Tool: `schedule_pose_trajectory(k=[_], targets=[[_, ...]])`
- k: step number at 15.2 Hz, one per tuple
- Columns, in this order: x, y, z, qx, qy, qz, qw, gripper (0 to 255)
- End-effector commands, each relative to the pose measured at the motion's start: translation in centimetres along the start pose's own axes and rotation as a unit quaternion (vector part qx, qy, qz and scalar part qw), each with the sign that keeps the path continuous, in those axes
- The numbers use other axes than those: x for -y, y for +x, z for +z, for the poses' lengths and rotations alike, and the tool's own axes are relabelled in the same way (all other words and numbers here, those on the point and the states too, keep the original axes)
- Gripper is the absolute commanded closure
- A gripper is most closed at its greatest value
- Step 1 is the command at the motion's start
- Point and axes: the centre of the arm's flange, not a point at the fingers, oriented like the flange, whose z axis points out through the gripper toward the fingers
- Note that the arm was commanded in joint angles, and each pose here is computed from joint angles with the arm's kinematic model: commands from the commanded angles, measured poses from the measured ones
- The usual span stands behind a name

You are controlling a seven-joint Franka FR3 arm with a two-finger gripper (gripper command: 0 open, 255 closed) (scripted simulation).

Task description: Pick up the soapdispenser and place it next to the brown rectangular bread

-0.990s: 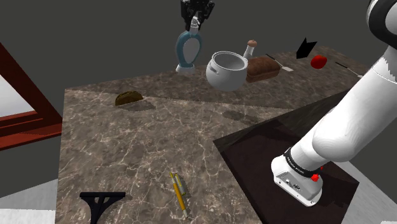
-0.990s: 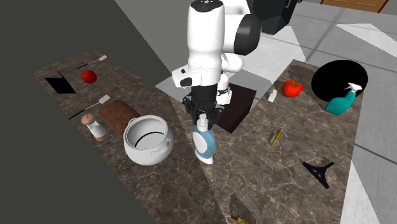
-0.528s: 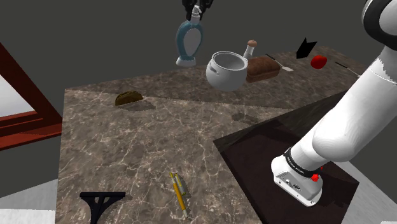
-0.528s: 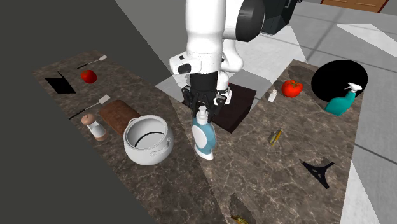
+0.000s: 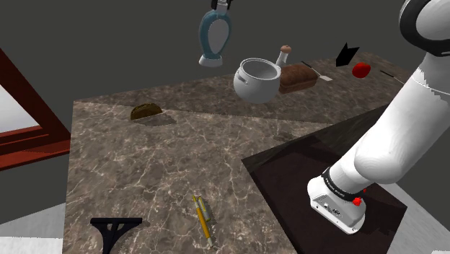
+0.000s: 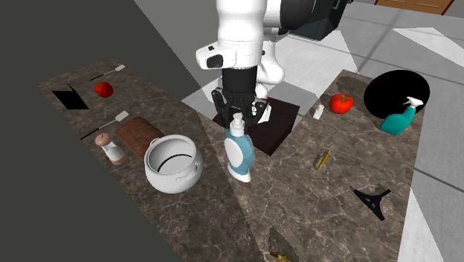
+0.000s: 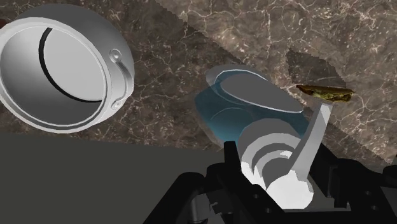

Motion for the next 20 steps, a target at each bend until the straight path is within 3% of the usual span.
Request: schedule_pose_trajectory(k=[1,8,20], targets=[[0.0,0.1,-1.3,0.000,0.000,0.000,1.0000,255],[0.3,0.6,-4.6,0.000,0.000,0.000,1.0000,255],[-14.2,-5.5,-6.6,0.000,0.000,0.000,1.0000,255]])
